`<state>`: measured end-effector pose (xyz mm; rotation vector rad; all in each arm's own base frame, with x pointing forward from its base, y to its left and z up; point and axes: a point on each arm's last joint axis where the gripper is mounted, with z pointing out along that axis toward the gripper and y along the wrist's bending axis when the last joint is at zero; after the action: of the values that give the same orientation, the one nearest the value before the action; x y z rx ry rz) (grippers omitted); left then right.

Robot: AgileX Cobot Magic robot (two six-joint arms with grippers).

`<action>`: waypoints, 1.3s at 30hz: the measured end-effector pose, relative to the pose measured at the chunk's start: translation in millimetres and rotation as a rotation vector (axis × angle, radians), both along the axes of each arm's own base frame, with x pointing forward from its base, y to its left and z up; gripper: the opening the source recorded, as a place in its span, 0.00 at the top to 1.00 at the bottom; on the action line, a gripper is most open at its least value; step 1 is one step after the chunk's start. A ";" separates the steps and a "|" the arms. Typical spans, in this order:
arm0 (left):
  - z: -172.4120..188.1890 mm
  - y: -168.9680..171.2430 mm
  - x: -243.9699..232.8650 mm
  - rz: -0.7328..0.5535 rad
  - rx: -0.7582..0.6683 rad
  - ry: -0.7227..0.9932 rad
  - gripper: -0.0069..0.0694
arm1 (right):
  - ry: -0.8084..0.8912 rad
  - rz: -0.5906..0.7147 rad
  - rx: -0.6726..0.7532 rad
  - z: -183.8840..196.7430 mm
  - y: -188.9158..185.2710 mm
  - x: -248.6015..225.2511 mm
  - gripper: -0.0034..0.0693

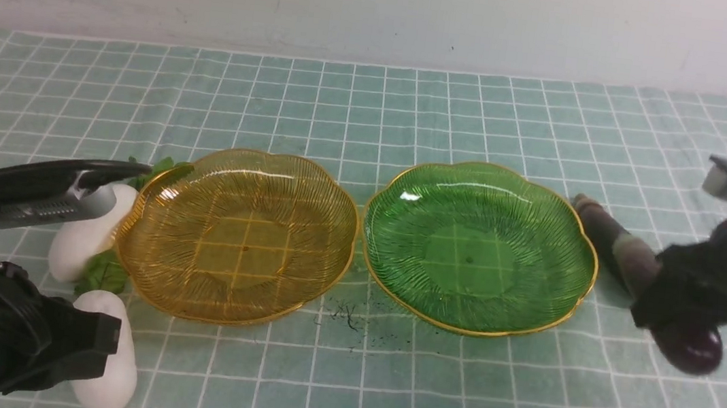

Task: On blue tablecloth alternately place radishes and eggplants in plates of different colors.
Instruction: 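Put the eggplants into the green plate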

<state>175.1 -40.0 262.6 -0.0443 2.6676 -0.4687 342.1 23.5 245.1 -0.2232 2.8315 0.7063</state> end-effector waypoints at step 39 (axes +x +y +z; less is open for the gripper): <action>0.7 -1.8 -0.1 0.007 -0.027 0.005 0.90 | -0.377 0.091 0.025 -34.3 78.7 66.2 0.15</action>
<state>175.0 -41.8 263.3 -0.0633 2.6649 -0.5033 408.2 102.3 210.7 -0.4344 2.4652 0.6403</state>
